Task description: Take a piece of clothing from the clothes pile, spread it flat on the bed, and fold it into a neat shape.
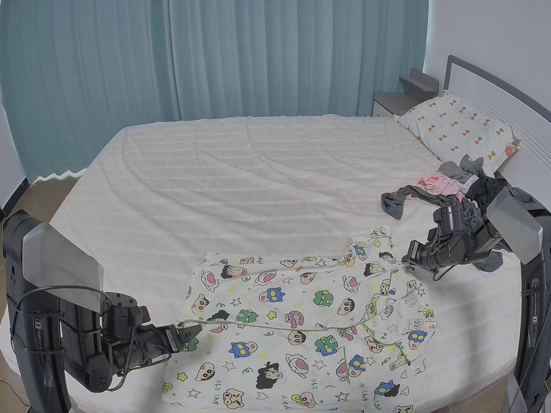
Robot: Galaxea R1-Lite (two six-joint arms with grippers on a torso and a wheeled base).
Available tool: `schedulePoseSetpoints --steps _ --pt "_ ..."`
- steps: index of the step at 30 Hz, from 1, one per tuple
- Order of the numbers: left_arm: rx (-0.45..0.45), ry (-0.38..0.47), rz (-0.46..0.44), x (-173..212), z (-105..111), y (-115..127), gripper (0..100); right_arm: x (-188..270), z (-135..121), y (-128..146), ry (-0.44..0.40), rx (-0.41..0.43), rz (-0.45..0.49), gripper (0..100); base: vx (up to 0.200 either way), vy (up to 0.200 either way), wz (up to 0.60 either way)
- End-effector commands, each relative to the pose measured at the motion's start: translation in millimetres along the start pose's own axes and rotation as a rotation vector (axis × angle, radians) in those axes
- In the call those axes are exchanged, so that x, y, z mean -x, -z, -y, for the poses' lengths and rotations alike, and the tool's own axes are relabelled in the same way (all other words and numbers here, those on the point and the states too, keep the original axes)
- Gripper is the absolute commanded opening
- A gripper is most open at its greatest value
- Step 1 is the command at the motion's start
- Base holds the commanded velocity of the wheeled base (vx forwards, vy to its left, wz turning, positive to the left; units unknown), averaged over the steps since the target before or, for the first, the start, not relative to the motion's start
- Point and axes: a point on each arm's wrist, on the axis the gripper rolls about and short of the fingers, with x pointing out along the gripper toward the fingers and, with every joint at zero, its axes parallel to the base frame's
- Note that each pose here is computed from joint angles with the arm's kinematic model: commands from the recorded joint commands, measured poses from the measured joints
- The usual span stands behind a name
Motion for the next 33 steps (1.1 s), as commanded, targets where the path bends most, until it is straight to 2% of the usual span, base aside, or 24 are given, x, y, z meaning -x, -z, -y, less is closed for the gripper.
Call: schedulePoseSetpoints --steps 1,8,10,12,13,15,24,33 --pt "0.009 0.011 0.015 0 1 -2 100 20 -8 -4 -0.011 -0.001 0.019 100 0.000 0.000 0.00" --pt "0.036 0.021 0.006 0 5 1 100 78 -13 5 -0.009 -0.001 0.035 100 0.000 0.000 0.00" --pt "0.038 0.025 0.001 0 6 2 100 98 -13 14 -0.014 0.002 0.045 100 -0.200 0.000 0.00" --pt "0.039 0.022 -0.010 4 6 4 100 120 -13 35 -0.024 0.015 0.042 100 -0.200 0.000 0.00" --pt "0.039 0.022 -0.010 4 6 4 100 120 -13 35 -0.024 0.015 0.042 100 -0.200 0.000 0.00" --pt "0.036 0.020 -0.024 10 6 6 100 138 -14 58 -0.037 0.032 0.037 100 -0.200 0.000 0.00" --pt "0.029 0.005 -0.058 18 3 12 100 161 5 116 -0.015 0.077 -0.041 100 -0.200 0.000 0.00" --pt "0.028 -0.008 -0.079 15 1 16 100 164 5 140 -0.026 0.109 -0.088 100 -0.178 0.000 0.00"
